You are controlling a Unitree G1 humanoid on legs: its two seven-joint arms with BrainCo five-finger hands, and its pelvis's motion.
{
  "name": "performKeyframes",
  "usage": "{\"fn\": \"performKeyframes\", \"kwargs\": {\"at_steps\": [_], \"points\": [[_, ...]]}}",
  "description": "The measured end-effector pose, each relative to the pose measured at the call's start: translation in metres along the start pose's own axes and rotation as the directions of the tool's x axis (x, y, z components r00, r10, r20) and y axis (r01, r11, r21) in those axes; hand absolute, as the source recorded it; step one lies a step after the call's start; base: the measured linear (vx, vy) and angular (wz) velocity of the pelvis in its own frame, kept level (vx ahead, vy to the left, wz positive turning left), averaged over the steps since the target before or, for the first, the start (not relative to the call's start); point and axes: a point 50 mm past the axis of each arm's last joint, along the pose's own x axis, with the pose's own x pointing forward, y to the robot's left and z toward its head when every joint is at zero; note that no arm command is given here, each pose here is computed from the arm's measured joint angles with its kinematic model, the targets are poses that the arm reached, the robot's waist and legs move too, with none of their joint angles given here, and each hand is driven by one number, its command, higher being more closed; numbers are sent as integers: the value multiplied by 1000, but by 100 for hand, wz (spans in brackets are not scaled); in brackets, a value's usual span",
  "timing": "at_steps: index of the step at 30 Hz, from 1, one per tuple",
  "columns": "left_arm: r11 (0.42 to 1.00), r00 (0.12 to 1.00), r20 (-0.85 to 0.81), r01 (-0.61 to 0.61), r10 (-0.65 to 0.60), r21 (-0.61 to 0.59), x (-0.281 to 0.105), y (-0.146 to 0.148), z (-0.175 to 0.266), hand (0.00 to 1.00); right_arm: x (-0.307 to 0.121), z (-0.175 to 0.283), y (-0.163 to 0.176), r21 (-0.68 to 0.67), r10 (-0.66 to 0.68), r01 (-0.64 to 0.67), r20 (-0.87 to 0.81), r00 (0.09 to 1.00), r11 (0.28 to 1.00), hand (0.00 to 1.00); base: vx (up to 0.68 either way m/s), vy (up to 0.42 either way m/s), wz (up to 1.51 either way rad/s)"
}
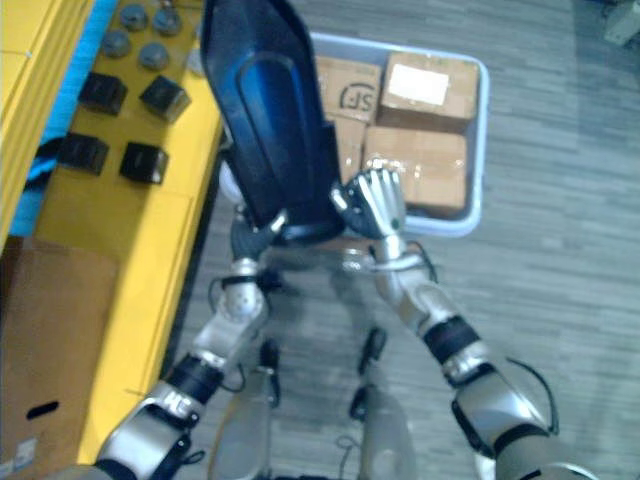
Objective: Walk over and take plastic housings, then place them on the shelf
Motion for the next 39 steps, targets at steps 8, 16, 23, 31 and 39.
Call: {"fn": "performKeyframes", "kwargs": {"at_steps": [8,16,23,31,39], "points": [[995,998,43,-41,37,91,-4,3,4,100,-13,-1,7,51,12,-10,-40,999,999,0,8,26,1],[959,991,50,-136,128,250,-15,16,-4,100,-21,-5,9,105,13,-1,-118,993,994,0,28,48,0],[822,935,118,-350,333,450,-20,56,-8,100,-24,-16,-17,217,-161,229,-293,942,949,0,8,48,0],[668,837,197,-531,511,522,-23,95,-6,100,-41,-14,-33,276,-212,326,-373,903,904,0,19,52,-5],[539,708,329,-696,624,474,-10,130,13,100,-62,-31,-48,240,-241,393,-485,841,888,0,18,57,-9]]}}
